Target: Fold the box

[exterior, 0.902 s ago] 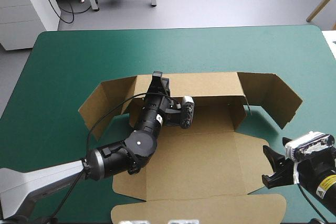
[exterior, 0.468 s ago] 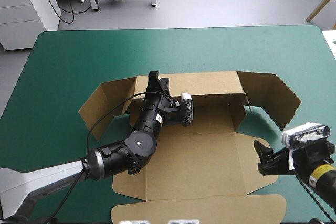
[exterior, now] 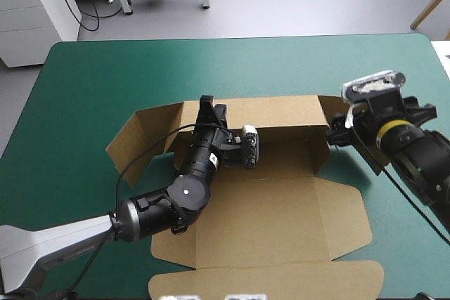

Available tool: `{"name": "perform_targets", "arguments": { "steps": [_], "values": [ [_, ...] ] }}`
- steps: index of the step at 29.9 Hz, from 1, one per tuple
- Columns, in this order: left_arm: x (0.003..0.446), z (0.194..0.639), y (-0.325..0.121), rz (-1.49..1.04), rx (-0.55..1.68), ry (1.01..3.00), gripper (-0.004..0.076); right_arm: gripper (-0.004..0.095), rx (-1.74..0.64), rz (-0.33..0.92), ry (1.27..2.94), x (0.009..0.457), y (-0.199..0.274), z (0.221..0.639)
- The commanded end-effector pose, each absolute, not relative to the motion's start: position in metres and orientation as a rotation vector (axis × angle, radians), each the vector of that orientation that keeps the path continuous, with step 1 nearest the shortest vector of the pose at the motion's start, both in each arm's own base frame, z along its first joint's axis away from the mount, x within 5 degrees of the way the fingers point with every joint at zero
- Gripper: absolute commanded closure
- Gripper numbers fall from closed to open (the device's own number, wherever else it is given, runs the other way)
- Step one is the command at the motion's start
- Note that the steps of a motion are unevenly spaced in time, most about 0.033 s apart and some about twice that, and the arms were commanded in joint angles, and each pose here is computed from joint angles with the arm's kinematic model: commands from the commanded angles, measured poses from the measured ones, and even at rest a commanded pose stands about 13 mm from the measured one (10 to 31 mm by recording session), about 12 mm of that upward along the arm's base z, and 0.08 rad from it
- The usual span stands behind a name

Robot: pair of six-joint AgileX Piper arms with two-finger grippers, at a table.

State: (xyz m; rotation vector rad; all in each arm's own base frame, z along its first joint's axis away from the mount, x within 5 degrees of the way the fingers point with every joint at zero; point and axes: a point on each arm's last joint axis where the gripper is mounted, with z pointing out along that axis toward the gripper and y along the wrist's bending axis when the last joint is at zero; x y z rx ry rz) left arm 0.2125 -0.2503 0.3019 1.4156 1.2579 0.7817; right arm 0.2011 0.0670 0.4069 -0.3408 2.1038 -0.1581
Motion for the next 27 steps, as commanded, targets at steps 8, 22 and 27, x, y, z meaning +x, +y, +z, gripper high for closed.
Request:
{"name": "perform_targets", "arguments": {
  "steps": [8,22,27],
  "values": [
    [0.220,0.305,-0.251,0.983,1.364,1.230,0.0734,0.0071,-0.287,-0.093,2.168,0.285,0.041,0.443],
    [0.220,0.308,-0.254,1.032,1.366,1.145,0.0734,0.0071,-0.200,0.057,2.462,0.384,0.008,0.415],
    [0.219,0.308,-0.255,1.030,1.364,1.145,0.0734,0.0071,-0.180,0.058,2.479,0.388,-0.002,0.410]
  ]
}}
